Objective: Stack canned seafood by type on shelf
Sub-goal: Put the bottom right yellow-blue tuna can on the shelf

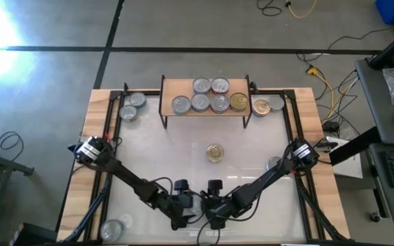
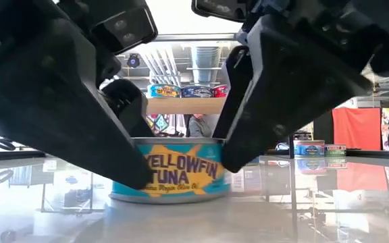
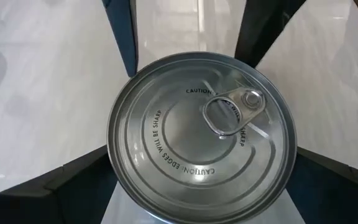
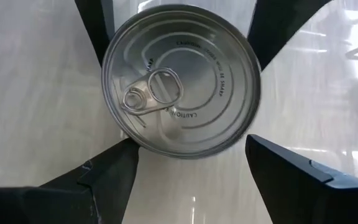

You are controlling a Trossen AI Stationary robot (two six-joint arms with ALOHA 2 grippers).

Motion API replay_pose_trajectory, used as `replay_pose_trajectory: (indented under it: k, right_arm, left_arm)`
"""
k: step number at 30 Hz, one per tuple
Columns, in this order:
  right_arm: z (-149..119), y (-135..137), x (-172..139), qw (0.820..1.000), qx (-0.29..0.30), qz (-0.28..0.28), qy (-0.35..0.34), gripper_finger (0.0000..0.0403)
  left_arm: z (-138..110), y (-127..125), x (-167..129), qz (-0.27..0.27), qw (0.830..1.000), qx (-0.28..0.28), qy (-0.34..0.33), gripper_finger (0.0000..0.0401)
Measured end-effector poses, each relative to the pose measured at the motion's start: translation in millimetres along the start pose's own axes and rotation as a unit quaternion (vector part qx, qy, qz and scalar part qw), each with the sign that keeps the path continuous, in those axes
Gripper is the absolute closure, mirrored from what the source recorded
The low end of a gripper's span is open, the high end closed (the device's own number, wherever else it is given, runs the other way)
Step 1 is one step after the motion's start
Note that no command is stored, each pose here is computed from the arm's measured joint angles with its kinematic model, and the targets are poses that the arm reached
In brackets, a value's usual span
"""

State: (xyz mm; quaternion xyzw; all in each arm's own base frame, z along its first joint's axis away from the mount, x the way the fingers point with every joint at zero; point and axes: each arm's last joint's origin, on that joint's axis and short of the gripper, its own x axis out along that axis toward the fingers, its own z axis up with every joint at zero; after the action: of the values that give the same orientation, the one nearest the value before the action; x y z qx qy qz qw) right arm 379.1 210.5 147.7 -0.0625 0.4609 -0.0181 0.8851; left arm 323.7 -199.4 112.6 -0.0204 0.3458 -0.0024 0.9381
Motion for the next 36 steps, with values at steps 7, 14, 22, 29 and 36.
replay_pose_trajectory:
  k: [7,14,22,29,36]
  right_arm:
    - [-3.2,0.0,-0.1,1.000,-0.003,-0.002,0.012,0.0111]
    - [-4.9,-3.1,-10.3,0.999,-0.001,-0.017,0.028,0.0105]
    - [4.6,-19.2,-62.0,0.999,-0.011,-0.021,0.034,0.0129]
    - [26.5,-59.6,-93.6,0.987,-0.061,-0.142,-0.035,0.0152]
    - [54.9,-140.4,-92.2,0.974,-0.086,-0.203,-0.049,0.0178]
  left_arm:
    - [-7.8,-3.7,13.7,0.020,0.999,-0.001,-0.032,0.0012]
    - [-4.2,-1.0,0.3,0.050,0.998,0.012,-0.029,0.0041]
    - [37.9,31.3,-66.6,0.080,0.994,0.066,0.015,0.0042]
    - [84.1,111.2,-133.7,0.119,0.988,0.094,0.014,0.0040]
    - [113.2,215.0,-187.6,0.158,0.981,0.106,-0.026,0.0036]
